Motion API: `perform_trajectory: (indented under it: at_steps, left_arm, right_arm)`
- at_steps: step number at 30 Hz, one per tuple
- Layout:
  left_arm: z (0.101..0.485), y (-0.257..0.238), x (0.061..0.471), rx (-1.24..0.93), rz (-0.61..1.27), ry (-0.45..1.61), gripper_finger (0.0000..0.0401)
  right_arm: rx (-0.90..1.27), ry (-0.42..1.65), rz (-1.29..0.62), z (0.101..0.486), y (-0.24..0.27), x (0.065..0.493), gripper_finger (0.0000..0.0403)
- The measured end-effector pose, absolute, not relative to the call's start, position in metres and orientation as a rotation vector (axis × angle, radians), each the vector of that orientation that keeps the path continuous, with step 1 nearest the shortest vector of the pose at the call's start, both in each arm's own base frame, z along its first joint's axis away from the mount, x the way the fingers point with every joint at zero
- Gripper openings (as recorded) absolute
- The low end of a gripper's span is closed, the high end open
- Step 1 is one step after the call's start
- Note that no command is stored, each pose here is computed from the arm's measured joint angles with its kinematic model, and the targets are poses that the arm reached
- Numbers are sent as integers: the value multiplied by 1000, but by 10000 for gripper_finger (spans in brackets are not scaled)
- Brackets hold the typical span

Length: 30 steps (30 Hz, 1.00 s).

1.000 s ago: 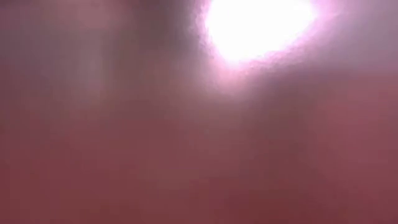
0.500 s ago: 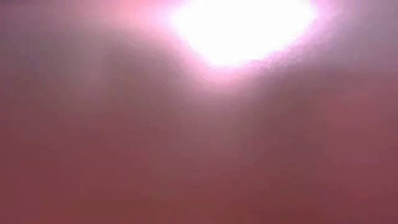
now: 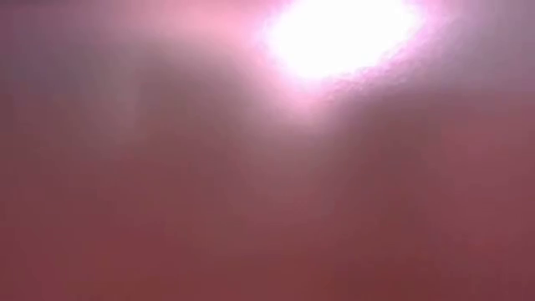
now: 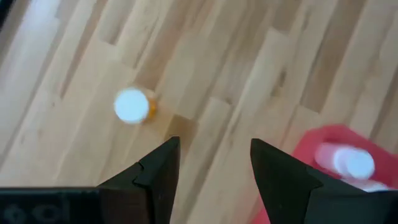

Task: Pick and place pill bottles into a basket
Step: Put the orange pill bottle into the red bin

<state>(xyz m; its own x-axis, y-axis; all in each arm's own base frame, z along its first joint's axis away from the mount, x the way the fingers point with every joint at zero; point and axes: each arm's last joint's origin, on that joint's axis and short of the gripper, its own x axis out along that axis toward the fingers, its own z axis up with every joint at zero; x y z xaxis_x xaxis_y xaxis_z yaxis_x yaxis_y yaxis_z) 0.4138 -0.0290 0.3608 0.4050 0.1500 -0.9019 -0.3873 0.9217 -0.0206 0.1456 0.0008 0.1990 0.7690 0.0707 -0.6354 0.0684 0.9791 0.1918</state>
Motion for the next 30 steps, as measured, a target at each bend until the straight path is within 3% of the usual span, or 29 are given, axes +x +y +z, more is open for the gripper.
perform_trajectory:
  at_steps: [11, 30]
  left_arm:
    - [348, 9, 433, -211, 360, 1068, 230]
    - [295, 71, 447, -159, 457, 1242, 230]
  right_arm:
    - [210, 695, 1, 199, 1, 146, 291]
    - [214, 698, 0, 199, 1, 145, 291]
